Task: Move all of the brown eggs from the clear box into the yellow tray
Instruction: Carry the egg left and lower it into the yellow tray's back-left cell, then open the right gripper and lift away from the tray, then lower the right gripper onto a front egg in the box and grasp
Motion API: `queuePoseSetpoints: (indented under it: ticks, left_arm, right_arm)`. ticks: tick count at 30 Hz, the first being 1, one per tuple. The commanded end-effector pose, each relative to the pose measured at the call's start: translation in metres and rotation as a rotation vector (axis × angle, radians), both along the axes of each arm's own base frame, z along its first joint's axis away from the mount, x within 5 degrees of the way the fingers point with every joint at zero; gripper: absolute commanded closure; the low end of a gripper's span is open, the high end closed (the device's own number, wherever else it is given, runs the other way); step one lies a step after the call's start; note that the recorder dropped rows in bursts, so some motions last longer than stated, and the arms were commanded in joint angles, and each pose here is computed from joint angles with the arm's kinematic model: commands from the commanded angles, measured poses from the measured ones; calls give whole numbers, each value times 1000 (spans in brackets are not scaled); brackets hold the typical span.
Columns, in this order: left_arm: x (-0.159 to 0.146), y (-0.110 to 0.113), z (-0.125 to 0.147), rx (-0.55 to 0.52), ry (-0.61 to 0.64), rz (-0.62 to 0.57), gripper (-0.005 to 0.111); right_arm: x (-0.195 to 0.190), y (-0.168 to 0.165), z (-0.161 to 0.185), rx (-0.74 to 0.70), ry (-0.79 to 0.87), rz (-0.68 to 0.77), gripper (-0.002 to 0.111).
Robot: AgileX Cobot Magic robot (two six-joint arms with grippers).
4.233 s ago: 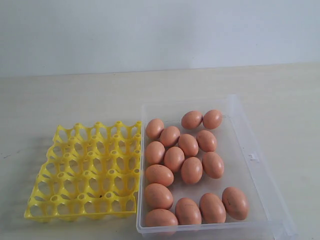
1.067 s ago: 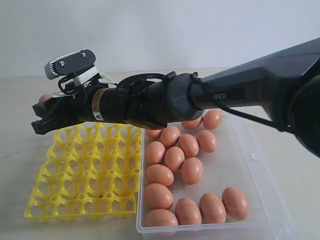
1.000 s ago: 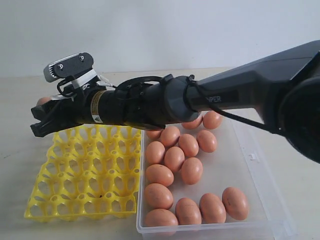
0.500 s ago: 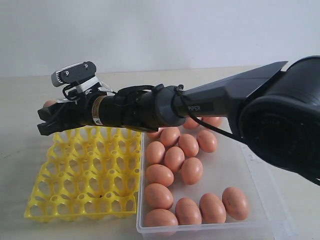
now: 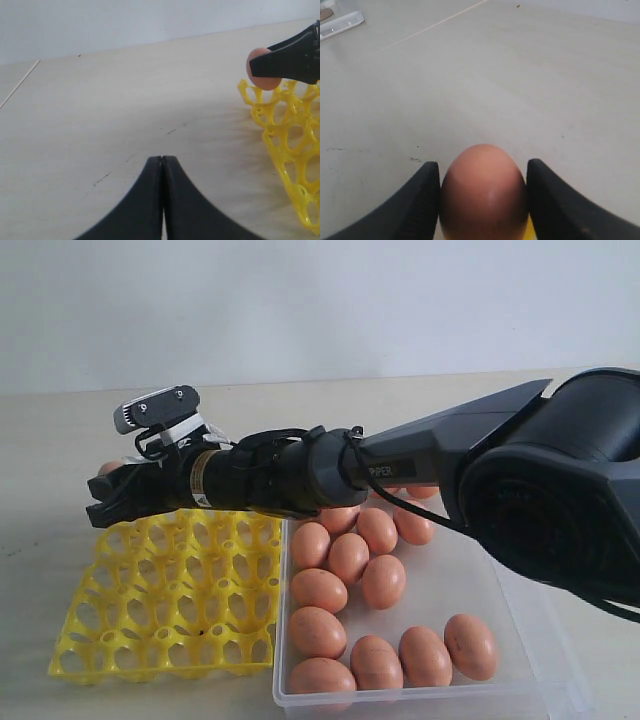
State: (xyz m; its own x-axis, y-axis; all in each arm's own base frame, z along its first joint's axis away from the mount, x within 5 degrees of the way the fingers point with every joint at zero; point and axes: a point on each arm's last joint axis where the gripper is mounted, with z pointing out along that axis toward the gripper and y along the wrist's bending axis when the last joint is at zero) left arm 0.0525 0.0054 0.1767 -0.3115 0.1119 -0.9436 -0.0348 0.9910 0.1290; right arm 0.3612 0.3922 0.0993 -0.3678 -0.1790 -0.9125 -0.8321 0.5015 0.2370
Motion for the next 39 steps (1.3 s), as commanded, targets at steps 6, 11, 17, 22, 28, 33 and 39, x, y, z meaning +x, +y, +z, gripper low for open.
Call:
queuePoseSetpoints:
  ticks: [6,11,17,22,28,33,39]
  left_arm:
    - [0,-1,2,-8,-19,-7,107]
    - [0,-1,2,-8,-19,-7,107]
    - [0,-1,2,-8,-19,-7,107]
    - [0,-1,2,-8,-19,-7,107]
    - [0,-1,2,-8,-19,-7,107]
    - [0,-1,2,-8,-19,-7,107]
    - [0,-1,2,-8,-19,-7,107]
  right_arm:
    - [2,0,4,-10,-59,25,59]
    - [2,0,12,-4,-63,17,44]
    - [9,-12,53,-98,-93,-104,52]
    - [5,-60,103,-408,-68,-377,96]
    - [-59,-135,136,-892,240,-312,108]
    - [-105,-186,145,-875,408,-335,106]
    - [-129,-230,132,-822,526,-459,93]
